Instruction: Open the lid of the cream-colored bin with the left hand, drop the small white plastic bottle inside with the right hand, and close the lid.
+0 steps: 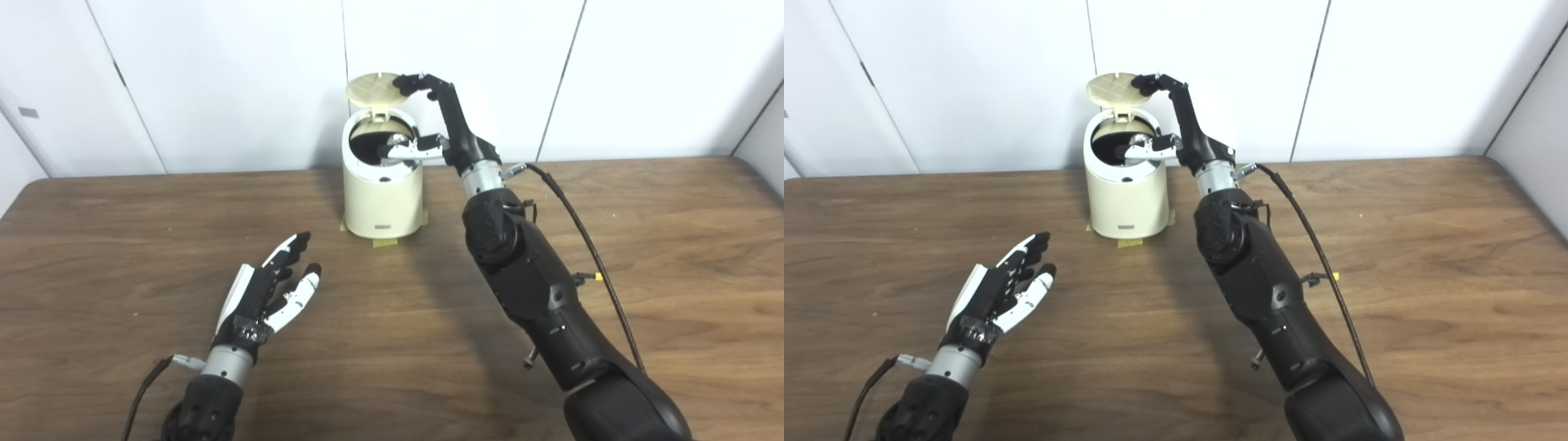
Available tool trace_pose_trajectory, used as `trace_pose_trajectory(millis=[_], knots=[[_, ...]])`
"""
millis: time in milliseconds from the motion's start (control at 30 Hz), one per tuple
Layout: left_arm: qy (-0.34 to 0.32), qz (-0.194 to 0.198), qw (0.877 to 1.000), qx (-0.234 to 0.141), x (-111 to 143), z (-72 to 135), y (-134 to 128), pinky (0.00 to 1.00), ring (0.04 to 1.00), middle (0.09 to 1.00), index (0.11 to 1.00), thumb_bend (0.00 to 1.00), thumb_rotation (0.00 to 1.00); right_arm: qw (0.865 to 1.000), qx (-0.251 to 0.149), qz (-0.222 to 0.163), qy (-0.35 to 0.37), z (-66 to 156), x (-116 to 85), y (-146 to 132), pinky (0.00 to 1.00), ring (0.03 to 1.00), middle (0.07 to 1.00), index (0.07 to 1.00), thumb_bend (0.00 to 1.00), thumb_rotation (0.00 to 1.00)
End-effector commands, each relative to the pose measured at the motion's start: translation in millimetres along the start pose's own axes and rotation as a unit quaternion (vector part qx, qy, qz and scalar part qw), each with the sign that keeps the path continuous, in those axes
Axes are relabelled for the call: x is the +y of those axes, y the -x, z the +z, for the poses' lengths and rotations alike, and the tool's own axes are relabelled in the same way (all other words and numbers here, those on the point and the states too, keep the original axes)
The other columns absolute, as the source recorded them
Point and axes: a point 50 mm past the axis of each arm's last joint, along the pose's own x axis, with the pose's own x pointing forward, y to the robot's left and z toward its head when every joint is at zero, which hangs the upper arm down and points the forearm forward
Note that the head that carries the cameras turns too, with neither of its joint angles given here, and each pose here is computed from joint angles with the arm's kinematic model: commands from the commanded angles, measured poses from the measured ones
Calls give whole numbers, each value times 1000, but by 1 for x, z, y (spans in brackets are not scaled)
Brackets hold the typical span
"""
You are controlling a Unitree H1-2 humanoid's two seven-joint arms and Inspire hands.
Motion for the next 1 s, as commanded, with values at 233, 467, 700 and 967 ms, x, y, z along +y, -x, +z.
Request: trace_pose_trajectory(millis=[233,467,700,967], knots=[[-8,16,999,-36,3,16,-4,923,933,925,940,287,526,994,-44,-78,-58,19,-22,-14,378,436,499,499,529,0],[-7,19,999,-39,6,16,-7,914,928,926,941,288,535,994,-31,-93,-51,12,-37,-7,346,404,480,514,520,0],[-8,37,998,-43,12,21,-18,895,918,917,928,253,487,994,0,-97,-51,-4,-56,12,345,400,476,516,519,0],[56,49,996,-40,31,39,-42,904,917,905,927,258,479,993,75,-41,-81,-24,-73,62,426,490,488,520,519,3]])
